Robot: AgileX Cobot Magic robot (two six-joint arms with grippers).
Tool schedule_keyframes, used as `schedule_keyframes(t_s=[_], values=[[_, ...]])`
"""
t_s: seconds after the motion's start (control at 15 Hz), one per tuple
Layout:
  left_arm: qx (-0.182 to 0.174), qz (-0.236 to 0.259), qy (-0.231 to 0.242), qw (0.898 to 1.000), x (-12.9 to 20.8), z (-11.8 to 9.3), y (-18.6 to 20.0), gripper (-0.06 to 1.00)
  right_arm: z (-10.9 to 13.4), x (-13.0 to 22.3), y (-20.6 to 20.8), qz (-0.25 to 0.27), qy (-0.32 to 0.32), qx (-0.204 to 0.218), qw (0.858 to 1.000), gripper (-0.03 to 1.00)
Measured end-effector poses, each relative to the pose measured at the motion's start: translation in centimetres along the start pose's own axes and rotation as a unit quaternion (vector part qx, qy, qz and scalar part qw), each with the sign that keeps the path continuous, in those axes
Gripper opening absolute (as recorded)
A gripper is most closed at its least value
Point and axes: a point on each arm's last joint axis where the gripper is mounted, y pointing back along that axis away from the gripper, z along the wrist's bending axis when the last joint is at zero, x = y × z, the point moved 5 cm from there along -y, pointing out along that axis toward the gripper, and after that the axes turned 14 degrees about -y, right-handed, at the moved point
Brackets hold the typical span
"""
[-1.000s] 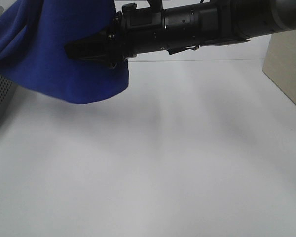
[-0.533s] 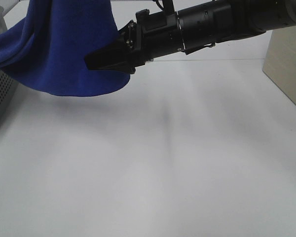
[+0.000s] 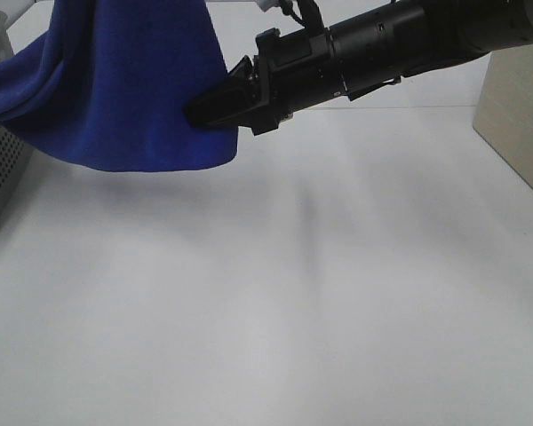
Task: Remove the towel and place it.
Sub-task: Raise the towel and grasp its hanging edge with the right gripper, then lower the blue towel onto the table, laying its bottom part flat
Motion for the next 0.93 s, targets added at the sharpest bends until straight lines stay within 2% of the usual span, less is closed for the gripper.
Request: schedule_keyframes(t_s=[0.2, 0.4, 0.53, 0.6, 0.73, 0.87, 0.93], values=[[0.002, -0.005, 0.008, 1.0, -0.1, 0.0, 0.0, 0.0, 0.2, -0.3, 0.4, -0.003, -0.027, -0.002, 1.0, 0.02], [0.003, -0.01, 0.032, 0.999, -0.3, -0.1, 0.0, 0.0, 0.4, -1.2, 1.3, -0.001, -0.063, 0.038, 0.997, 0.02], [-0.009, -0.014, 0.06, 0.998, -0.4, 0.3, 0.0, 0.0, 0.8, -2.0, 3.5, 0.032, -0.051, 0.119, 0.991, 0.02], [-0.032, -0.021, 0.072, 0.997, -0.5, 0.9, -0.2, 0.0, 1.5, -2.8, 5.4, 0.055, -0.028, 0.174, 0.983, 0.02], [-0.077, -0.036, 0.095, 0.992, -0.9, 2.2, -0.9, 0.0, 2.1, -4.5, 8.0, 0.075, -0.012, 0.247, 0.966, 0.02], [-0.12, -0.054, 0.119, 0.984, -1.3, 3.2, -2.3, 0.0, 1.9, -6.9, 10.6, 0.079, 0.013, 0.325, 0.942, 0.02], [-0.152, -0.067, 0.128, 0.978, -1.5, 4.0, -2.8, 0.0, 1.9, -7.7, 11.1, 0.074, 0.016, 0.341, 0.937, 0.02]])
